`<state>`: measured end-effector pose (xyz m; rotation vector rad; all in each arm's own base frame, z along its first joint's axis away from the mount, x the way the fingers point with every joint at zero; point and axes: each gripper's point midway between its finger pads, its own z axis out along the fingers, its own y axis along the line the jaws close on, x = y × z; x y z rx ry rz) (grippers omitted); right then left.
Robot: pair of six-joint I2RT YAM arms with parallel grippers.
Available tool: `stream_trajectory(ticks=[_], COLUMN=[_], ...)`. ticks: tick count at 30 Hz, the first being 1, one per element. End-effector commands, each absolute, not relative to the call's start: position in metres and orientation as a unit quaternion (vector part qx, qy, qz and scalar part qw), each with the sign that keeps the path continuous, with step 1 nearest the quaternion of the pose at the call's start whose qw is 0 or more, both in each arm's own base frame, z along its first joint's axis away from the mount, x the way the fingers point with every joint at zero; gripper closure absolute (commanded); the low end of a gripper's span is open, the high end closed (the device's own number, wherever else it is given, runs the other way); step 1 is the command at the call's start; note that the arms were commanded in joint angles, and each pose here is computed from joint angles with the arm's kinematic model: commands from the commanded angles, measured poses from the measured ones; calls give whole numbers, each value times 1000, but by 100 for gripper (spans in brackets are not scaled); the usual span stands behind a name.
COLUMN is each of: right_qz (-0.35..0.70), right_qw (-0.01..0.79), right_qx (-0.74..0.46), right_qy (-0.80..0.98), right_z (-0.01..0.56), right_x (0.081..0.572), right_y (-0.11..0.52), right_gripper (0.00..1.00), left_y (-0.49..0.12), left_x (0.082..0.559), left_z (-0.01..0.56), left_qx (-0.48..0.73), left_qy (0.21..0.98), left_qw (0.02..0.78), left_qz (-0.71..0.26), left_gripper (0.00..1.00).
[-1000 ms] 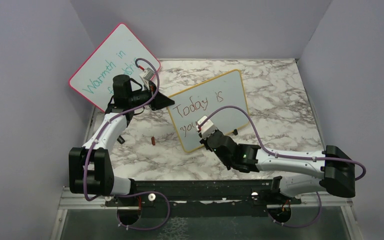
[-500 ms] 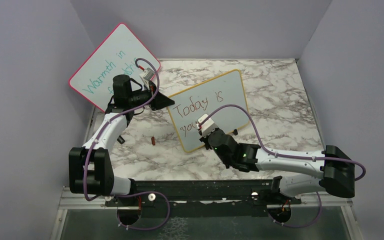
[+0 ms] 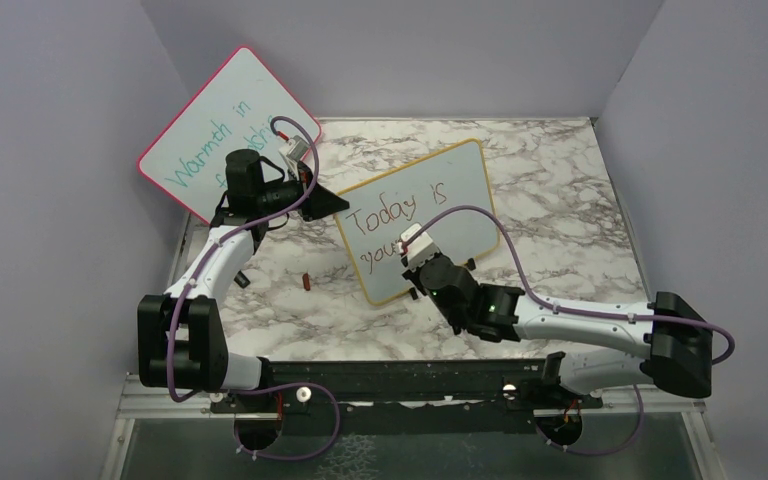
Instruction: Write a sentence on the whiteboard
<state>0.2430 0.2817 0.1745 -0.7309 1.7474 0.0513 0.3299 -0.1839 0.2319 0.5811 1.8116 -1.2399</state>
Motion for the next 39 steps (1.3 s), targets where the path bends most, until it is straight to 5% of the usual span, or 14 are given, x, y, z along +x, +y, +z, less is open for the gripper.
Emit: stream_trajectory(ticks=[1,39], right_qz=[19,10], right_qw=[593,594], right_qx=[-286,-256], right_qy=[753,763], right_z=[182,179], right_x=[245,263], right_y=[268,233], right_gripper=[100,99], left_y=[-177,-177], left_x=[337,337], left_z=[210,208], left_qx=[220,221], left_qy=[748,749], left_qw=[417,415], left_qz=[-468,-467], left_gripper=[100,100])
